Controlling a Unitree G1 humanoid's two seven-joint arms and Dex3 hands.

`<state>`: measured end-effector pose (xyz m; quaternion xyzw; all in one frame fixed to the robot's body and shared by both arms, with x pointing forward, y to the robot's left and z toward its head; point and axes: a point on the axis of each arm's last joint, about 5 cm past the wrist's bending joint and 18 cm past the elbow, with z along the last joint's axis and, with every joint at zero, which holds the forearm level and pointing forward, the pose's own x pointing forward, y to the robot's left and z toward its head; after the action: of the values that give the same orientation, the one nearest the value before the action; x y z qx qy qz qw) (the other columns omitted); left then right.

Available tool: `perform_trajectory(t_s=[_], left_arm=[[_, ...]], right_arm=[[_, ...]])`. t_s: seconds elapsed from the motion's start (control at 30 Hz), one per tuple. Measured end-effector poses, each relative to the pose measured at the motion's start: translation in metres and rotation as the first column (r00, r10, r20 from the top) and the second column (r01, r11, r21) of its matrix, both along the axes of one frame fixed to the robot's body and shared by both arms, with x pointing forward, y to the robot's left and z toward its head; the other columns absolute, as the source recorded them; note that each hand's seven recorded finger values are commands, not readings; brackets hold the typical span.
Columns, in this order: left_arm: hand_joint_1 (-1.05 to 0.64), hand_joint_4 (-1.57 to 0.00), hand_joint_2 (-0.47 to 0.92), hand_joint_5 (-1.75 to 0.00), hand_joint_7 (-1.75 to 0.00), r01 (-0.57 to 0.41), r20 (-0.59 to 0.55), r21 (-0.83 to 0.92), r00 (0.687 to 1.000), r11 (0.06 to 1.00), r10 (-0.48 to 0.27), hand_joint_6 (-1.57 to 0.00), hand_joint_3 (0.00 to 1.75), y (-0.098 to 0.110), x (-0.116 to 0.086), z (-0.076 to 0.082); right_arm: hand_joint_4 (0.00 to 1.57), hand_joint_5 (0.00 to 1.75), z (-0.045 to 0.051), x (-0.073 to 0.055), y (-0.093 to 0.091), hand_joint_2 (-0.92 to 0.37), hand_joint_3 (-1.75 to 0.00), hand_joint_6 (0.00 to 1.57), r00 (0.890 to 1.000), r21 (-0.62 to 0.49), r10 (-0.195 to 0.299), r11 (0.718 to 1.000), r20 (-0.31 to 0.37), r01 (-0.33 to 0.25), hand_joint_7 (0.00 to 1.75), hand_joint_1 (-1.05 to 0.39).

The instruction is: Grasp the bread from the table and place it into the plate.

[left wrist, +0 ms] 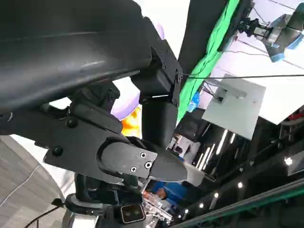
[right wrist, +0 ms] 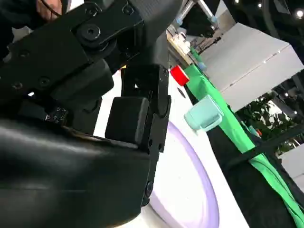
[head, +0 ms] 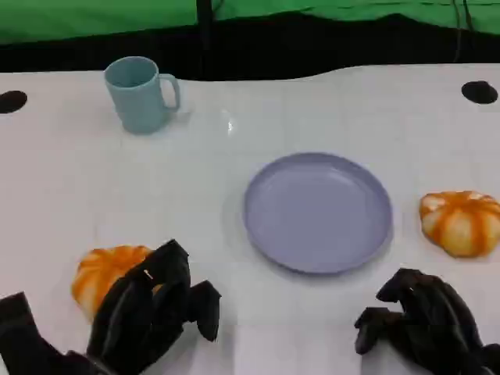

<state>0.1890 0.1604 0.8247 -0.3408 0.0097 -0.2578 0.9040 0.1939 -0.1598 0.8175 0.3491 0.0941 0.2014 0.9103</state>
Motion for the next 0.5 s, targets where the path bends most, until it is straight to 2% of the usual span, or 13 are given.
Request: perform_trajectory(t_s=[0.5], left_arm=[[-0.75, -0.92, 0.92, -1.75, -1.75, -0.015, 0.024, 0.025, 1.000, 1.000, 0.014, -0.69, 0.15, 0.0004, 0.0000, 0.0007]], right_arm=[[1.57, 0.76, 0.0006, 0.0003, 0.0000, -0.72, 0.00, 1.57, 1.000, -0.008, -0.005, 1.000, -0.003, 0.005, 0.37, -1.05]])
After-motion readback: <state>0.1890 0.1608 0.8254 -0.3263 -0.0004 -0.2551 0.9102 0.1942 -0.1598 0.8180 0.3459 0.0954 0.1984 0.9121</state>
